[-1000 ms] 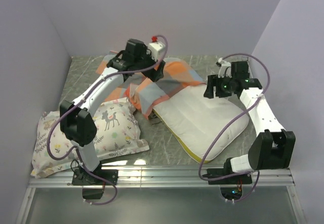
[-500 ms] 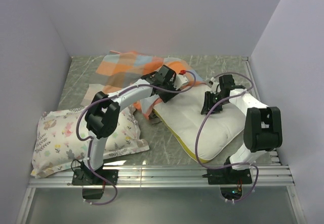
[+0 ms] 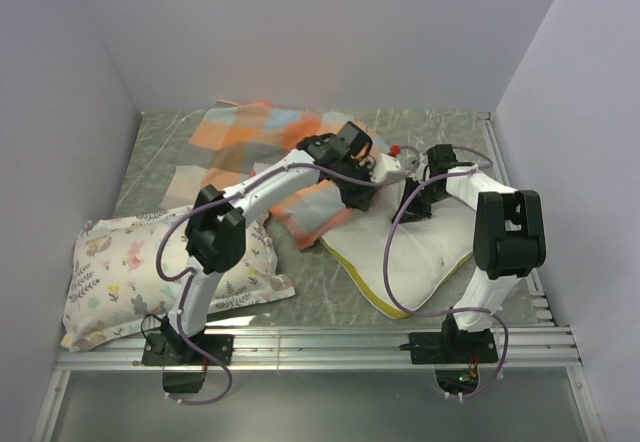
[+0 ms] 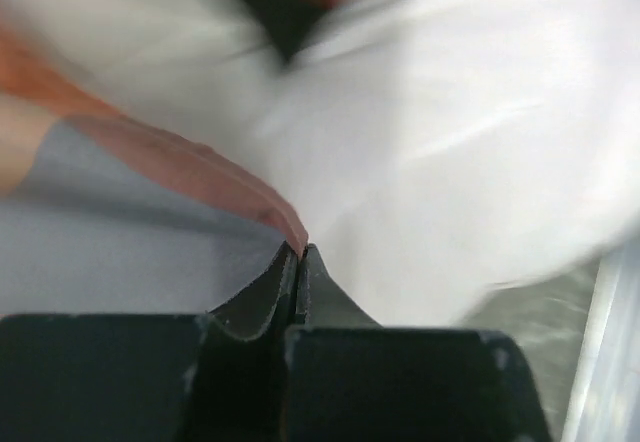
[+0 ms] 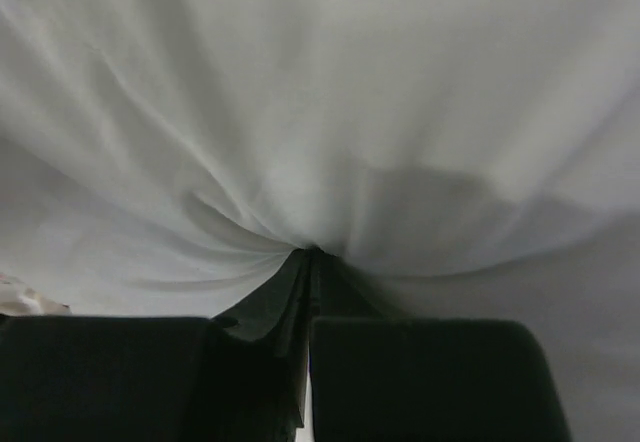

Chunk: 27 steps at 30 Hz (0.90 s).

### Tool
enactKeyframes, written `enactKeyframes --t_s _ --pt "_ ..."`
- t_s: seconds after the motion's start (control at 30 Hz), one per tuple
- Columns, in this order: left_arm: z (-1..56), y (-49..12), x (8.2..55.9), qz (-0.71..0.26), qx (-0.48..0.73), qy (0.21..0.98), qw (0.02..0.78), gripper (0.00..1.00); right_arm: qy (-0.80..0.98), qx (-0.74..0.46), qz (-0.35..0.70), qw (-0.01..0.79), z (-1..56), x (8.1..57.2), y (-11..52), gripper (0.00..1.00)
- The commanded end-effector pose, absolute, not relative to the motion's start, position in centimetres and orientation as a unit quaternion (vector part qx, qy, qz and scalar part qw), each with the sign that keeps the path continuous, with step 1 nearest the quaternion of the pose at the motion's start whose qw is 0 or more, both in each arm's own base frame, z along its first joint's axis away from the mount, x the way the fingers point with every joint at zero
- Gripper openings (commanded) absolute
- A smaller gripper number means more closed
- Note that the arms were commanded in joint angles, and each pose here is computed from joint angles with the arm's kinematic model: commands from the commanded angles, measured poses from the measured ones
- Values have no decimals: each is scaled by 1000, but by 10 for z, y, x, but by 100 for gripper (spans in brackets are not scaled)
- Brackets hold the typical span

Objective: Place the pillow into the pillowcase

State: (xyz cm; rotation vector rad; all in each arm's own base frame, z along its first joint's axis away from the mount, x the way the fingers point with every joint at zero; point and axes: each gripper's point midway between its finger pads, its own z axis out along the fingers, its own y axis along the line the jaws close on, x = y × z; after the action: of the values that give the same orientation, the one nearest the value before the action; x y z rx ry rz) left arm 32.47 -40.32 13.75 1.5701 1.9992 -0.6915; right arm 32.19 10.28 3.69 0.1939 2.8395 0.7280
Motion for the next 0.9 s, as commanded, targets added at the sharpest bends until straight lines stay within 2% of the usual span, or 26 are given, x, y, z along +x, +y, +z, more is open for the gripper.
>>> enactKeyframes --t_s 0.0,0.3,0.33,0.4,0.43,0.47,0.5,0.53,0.57,0.6,0.63,0.7,0.73,0.77,0.87 --pt "146 -437 214 -418 627 649 107 0 950 87 268 135 42 358 113 0" --pt "105 -405 251 -403 582 698 110 0 941 98 285 157 52 360 118 0" --pt "103 -403 257 -390 581 704 121 2 940 97 287 158 53 360 118 0" --pt "100 -406 265 -375 581 709 140 14 938 80 297 159 62 359 121 0" --pt "105 -405 273 -363 564 727 149 22 939 44 290 177 72 364 118 12" --pt "114 -400 285 -365 544 738 161 35 942 27 285 176 84 356 115 18" --pt "130 -399 298 -376 524 742 181 43 942 7 277 188 94 354 111 27" --pt "163 -395 303 -404 484 751 197 47 940 -35 264 214 106 354 105 52" --pt "174 -377 322 -408 452 764 213 62 934 -62 251 248 131 348 101 65" --pt "187 -367 329 -410 441 765 230 63 928 -109 225 277 141 347 96 77" --pt "213 -356 331 -411 429 762 257 66 923 -131 207 297 150 343 95 95" --pt "226 -322 349 -422 374 777 278 87 904 -202 151 346 175 335 101 96" --pt "255 -312 356 -442 332 775 307 94 898 -226 136 353 176 329 107 97" --pt "257 -288 371 -446 289 785 318 99 881 -273 132 364 184 315 130 97" --pt "274 -248 392 -431 213 804 348 99 858 -360 99 354 174 280 169 98"
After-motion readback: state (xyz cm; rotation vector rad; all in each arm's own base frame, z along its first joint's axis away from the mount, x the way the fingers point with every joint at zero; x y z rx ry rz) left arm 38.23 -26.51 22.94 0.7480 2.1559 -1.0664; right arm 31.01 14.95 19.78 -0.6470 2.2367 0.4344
